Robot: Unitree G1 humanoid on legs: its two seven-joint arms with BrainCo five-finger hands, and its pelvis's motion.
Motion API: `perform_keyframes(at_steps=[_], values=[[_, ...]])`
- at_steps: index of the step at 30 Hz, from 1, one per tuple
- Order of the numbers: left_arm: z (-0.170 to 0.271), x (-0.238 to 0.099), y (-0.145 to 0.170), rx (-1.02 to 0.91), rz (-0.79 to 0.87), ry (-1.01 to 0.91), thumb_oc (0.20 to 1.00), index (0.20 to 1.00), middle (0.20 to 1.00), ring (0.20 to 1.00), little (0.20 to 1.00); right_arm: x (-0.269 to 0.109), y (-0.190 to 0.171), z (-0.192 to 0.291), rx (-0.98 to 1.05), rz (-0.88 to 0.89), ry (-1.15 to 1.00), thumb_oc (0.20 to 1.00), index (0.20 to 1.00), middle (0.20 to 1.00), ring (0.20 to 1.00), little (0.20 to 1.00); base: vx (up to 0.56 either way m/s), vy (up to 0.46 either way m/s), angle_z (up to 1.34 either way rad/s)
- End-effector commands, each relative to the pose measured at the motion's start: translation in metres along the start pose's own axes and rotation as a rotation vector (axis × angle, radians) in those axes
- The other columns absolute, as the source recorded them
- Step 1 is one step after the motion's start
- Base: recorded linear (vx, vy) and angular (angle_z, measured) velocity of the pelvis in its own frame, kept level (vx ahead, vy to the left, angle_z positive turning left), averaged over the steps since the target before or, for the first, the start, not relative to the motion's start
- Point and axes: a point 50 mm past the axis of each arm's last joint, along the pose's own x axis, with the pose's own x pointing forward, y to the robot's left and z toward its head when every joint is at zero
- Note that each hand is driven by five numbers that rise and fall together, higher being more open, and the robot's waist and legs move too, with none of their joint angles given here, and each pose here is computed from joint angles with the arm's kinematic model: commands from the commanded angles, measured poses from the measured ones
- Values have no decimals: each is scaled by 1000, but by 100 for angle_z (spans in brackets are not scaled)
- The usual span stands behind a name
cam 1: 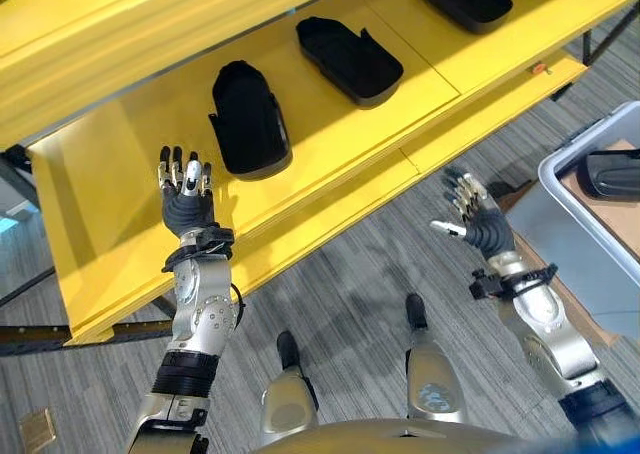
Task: Move parts from the plastic box to the shelf.
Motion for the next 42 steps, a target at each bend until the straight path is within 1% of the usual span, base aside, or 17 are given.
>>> perform_keyframes(at_steps=[1, 2, 4, 8, 16, 20, 22, 23, 27, 37, 42], values=[[21, 22, -21, 167, -160, -114, 1000, 1000, 1000, 1000, 1000, 8, 13, 23, 105, 29, -166, 1000, 1000, 1000, 1000, 1000, 49, 33, 9], [15, 18, -18, 147, -145, -89, 1000, 1000, 1000, 1000, 1000, 12, 17, 26, 126, 45, -182, 1000, 1000, 1000, 1000, 1000, 49, 23, 22], [11, 14, -17, 255, -162, -76, 1000, 1000, 1000, 1000, 1000, 25, 32, 33, 162, 101, -219, 1000, 1000, 1000, 1000, 1000, 57, 22, 22], [7, 10, -13, 320, -150, -67, 1000, 1000, 1000, 1000, 1000, 39, 49, 37, 201, 154, -238, 1000, 1000, 1000, 1000, 1000, 49, 18, 19], [1, 21, -18, 418, -129, -75, 1000, 1000, 1000, 1000, 1000, 66, 70, 47, 255, 169, -278, 1000, 1000, 1000, 1000, 1000, 3, 11, 6], [0, 29, -28, 436, -135, -94, 1000, 1000, 1000, 1000, 1000, 76, 71, 52, 247, 151, -296, 1000, 1000, 1000, 1000, 1000, -37, 18, 7], [0, 29, -28, 436, -136, -95, 1000, 1000, 1000, 1000, 1000, 76, 71, 52, 246, 151, -297, 1000, 1000, 1000, 1000, 1000, -22, 7, 1], [-1, 35, -35, 461, -140, -113, 1000, 1000, 1000, 1000, 1000, 83, 73, 59, 235, 137, -321, 1000, 1000, 1000, 1000, 1000, -57, 21, 1], [-6, 40, -43, 457, -139, -107, 1000, 1000, 1000, 1000, 1000, 91, 76, 64, 212, 123, -341, 1000, 1000, 1000, 1000, 1000, -53, 21, -1], [-11, 45, -54, 461, -151, -103, 1000, 1000, 1000, 1000, 1000, 106, 79, 86, 123, 113, -419, 1000, 1000, 1000, 1000, 1000, -18, 5, 0], [-10, 47, -58, 452, -151, -115, 1000, 1000, 1000, 1000, 1000, 116, 79, 96, 115, 87, -445, 1000, 1000, 1000, 1000, 1000, -20, 1, -2]])
